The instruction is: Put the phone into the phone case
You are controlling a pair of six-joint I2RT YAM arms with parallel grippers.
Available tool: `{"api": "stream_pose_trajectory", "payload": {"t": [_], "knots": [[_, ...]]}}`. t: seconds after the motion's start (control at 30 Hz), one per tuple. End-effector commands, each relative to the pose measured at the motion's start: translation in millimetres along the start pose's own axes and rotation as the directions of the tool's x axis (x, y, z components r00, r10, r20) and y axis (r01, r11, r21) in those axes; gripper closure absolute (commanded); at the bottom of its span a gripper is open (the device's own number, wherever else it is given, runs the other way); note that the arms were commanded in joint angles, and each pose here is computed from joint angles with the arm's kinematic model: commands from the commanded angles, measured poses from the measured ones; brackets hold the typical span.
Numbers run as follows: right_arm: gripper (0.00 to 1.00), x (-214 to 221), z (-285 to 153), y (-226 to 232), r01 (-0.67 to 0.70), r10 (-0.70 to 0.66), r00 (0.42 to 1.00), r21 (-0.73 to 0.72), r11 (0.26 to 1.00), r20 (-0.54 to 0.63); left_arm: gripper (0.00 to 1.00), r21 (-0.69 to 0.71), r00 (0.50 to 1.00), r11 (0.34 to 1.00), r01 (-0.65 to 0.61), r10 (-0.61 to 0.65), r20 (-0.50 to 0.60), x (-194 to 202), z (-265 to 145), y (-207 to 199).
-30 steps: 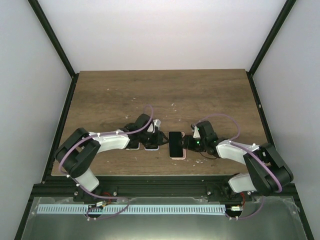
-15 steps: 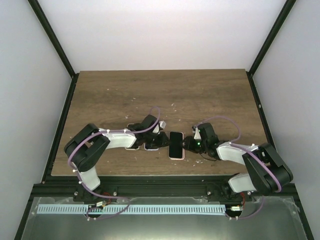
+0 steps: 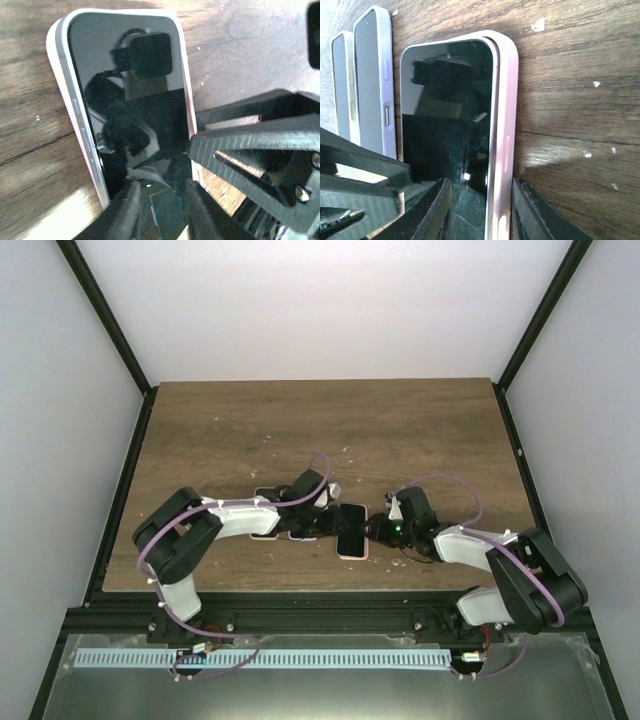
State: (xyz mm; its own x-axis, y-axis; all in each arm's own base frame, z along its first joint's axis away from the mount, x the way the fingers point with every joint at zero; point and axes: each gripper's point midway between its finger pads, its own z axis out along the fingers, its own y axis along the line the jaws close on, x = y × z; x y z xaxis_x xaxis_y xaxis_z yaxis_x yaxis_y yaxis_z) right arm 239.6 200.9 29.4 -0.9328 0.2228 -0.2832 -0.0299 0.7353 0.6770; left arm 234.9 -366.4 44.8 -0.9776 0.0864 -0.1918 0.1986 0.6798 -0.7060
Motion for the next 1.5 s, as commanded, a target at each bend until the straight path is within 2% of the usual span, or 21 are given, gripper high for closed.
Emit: {"api": "stream_pose_trajectory", "payload": {"t": [0.0, 0.13, 0.27, 0.37, 0.53, 0.9, 1.07, 1.17, 1.27, 1.47], "knots": [[0.65, -1, -7, 1, 0.006, -0.006, 1.000, 0.012, 1.000, 0.007, 0.67, -0.024, 0.997, 0.999, -0.046, 0.048, 0.056, -9, -27, -16], [0.55, 6, -10, 7, 0.010, -0.011, 1.000, -0.017, 1.000, -0.026, 0.60, -0.029, 0.995, 0.998, -0.053, 0.056, 0.077, -8, -39, -18], [0.53, 10, -12, 3, 0.001, -0.001, 0.999, 0.008, 1.000, -0.039, 0.59, -0.098, 0.996, 0.994, -0.043, 0.050, 0.069, -1, -38, 1], [0.62, 14, -13, 4, 0.006, -0.007, 0.999, -0.012, 1.000, -0.047, 0.68, -0.101, 0.997, 0.994, -0.046, 0.052, 0.060, 5, -38, 7], [0.69, 21, -13, 6, 0.003, -0.004, 0.998, -0.018, 1.000, -0.064, 0.77, -0.057, 0.999, 0.998, -0.033, 0.035, 0.030, 14, -31, 7], [0.69, 28, -8, 7, -0.019, 0.018, 0.997, -0.021, 1.000, -0.072, 0.76, -0.015, 1.000, 1.000, 0.001, -0.001, -0.002, 22, -21, 10], [0.69, 34, -2, 5, -0.025, 0.023, 0.995, -0.020, 0.999, -0.092, 0.83, 0.014, 1.000, 1.000, 0.017, -0.017, -0.013, 24, -16, 8], [0.70, 36, -2, 5, -0.028, 0.026, 0.996, -0.021, 0.999, -0.091, 0.91, 0.028, 1.000, 0.999, 0.022, -0.022, -0.018, 26, -14, 6], [0.78, 36, -2, 9, -0.030, 0.027, 0.996, -0.039, 0.999, -0.083, 1.00, 0.044, 1.000, 0.999, 0.012, -0.012, -0.020, 28, -14, 1], [0.79, 40, 4, 10, -0.040, 0.035, 0.995, -0.047, 0.998, -0.098, 1.00, 0.064, 0.999, 0.998, 0.019, -0.016, -0.042, 32, -8, -7]]}}
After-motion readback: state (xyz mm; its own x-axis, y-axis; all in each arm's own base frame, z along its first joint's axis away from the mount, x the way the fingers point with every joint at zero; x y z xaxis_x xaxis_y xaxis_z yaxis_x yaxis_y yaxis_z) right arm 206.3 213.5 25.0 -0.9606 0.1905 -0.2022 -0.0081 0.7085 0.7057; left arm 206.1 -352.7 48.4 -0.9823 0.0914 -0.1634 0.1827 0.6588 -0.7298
